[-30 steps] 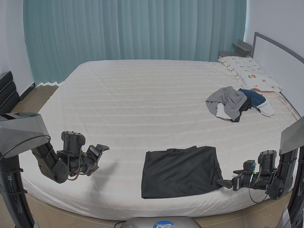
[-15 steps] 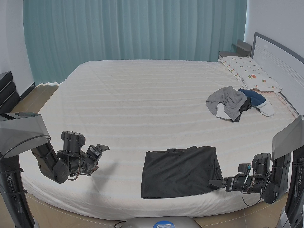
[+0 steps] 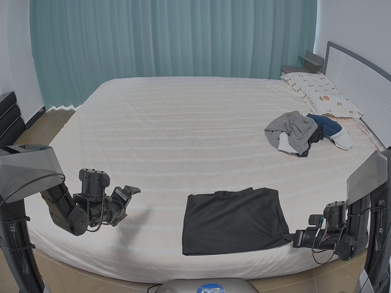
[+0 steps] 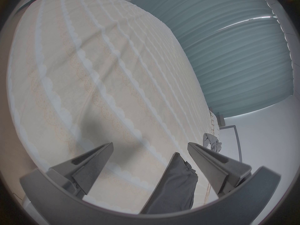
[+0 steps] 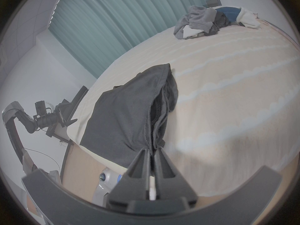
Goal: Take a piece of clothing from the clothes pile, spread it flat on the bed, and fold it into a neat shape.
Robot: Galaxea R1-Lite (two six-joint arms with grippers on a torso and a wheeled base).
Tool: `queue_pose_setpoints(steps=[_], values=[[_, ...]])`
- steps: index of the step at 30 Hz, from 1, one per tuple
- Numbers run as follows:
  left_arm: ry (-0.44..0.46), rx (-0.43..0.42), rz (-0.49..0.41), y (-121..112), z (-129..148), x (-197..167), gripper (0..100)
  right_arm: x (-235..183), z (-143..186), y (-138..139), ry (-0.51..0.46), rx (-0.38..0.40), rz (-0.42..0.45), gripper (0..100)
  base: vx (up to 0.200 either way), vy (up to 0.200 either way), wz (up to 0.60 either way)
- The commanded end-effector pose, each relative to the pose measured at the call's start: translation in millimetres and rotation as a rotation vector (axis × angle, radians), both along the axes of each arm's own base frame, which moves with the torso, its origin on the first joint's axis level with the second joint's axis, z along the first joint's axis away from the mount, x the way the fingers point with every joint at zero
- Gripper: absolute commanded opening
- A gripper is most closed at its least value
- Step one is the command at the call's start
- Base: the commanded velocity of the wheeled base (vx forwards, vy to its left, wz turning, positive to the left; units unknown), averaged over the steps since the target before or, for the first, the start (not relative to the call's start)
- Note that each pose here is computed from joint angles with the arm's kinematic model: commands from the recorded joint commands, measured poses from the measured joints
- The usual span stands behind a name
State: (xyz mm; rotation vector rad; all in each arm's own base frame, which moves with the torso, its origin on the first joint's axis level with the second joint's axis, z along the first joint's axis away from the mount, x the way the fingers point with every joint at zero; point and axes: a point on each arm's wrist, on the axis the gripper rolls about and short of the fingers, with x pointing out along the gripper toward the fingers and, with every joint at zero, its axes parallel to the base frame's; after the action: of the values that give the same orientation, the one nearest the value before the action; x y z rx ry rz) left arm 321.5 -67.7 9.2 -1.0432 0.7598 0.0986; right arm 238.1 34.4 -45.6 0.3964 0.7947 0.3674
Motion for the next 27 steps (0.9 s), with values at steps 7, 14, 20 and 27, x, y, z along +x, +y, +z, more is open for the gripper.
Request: queue_pose_setpoints(steps=[7,14,20,27], values=[[-0.001,-0.001,0.0,0,0,0,100,0,-3,-9,0.011,0.009,-0.029,0,0.0,0.0,0.0],[-0.001,0.0,0.001,0,0,0,100,13,12,-14,-0.075,0.051,-0.044,100,0.0,0.0,0.0],[-0.003,0.001,0.006,1,0,1,100,62,16,-10,-0.136,0.191,-0.142,100,0.067,0.0,0.0],[0.002,0.005,0.004,0,-1,-1,100,105,0,-3,-0.09,0.227,-0.162,100,0.114,0.0,0.0]])
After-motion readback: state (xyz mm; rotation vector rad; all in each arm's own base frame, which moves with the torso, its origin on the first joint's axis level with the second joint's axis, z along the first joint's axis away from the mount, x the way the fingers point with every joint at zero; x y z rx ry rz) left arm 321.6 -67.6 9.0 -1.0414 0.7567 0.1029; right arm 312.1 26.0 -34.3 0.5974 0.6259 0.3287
